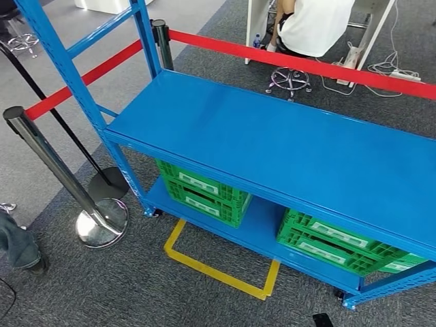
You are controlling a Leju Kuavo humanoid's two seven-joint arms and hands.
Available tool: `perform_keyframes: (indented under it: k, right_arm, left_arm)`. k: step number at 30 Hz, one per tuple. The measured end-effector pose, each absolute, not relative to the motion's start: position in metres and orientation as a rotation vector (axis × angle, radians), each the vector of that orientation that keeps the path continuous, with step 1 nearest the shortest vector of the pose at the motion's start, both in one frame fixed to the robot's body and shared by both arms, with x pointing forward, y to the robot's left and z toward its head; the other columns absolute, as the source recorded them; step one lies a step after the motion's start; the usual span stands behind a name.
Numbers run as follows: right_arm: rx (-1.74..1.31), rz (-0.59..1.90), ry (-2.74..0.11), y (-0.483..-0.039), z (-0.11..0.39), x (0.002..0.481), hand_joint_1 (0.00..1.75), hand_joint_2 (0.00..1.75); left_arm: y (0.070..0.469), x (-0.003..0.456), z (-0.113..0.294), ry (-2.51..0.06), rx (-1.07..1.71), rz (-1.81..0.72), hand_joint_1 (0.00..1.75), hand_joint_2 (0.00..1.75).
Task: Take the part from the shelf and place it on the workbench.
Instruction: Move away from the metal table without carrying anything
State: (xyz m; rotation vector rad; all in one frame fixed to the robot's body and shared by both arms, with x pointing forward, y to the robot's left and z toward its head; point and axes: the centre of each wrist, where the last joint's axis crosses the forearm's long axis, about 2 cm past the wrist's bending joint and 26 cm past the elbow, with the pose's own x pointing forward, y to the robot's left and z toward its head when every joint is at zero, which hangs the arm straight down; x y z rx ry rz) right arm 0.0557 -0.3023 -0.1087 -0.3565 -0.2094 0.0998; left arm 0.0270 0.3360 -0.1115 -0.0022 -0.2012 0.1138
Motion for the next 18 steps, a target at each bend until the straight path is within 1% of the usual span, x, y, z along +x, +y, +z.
perform_keyframes:
  k: [18]
  right_arm:
    - [-0.367, 0.091, -0.199, -0.305, -0.1085, 0.0566, 0.0, 0.0]
  left_arm:
    - [0.3309, 0.0286, -0.1118, -0.203, -0.011, 0.108, 0.0, 0.0]
